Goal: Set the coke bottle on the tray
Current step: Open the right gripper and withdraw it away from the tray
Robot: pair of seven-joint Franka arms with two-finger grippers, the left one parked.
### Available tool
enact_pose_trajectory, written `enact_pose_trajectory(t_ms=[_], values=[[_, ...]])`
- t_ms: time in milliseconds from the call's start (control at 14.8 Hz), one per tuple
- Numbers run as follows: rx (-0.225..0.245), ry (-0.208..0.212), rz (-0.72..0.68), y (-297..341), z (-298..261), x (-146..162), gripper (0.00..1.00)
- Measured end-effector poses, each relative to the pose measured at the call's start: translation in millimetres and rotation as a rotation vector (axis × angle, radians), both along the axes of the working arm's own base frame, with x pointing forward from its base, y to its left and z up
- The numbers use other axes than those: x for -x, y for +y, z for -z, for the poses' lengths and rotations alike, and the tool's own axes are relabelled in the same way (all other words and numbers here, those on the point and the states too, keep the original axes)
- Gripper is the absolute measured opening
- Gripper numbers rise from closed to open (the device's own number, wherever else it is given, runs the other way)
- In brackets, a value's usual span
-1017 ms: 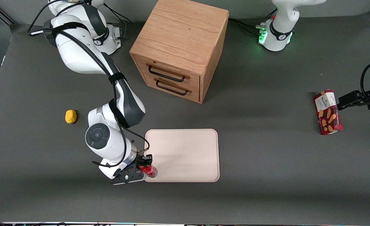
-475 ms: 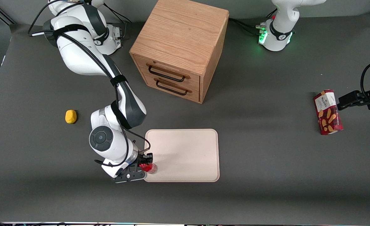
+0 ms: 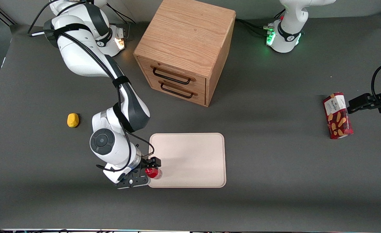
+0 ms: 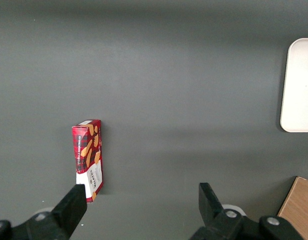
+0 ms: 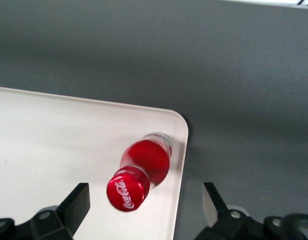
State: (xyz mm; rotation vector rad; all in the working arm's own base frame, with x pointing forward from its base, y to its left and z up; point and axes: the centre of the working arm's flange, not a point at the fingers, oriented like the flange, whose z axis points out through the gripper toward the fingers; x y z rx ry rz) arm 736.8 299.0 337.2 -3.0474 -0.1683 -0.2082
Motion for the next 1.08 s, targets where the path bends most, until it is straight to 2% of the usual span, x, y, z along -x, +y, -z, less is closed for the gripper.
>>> enact_pose_trajectory(t_ms=[68, 271, 475, 678, 814, 949, 1085], values=[[-0.004, -0.012, 0.004, -3, -16, 0, 1.0], [0.018, 0.002, 0.04, -36, -84, 11, 1.0], [0.013, 0.017, 0.135, -106, -156, 44, 1.0], [-0.013, 0.047, 0.217, -179, -209, 113, 1.0], [-0.018, 0.096, 0.237, -213, -230, 167, 1.0], [0.025, 0.142, 0.248, -245, -248, 211, 1.0], [0.06, 0.154, 0.25, -268, -263, 236, 1.0]])
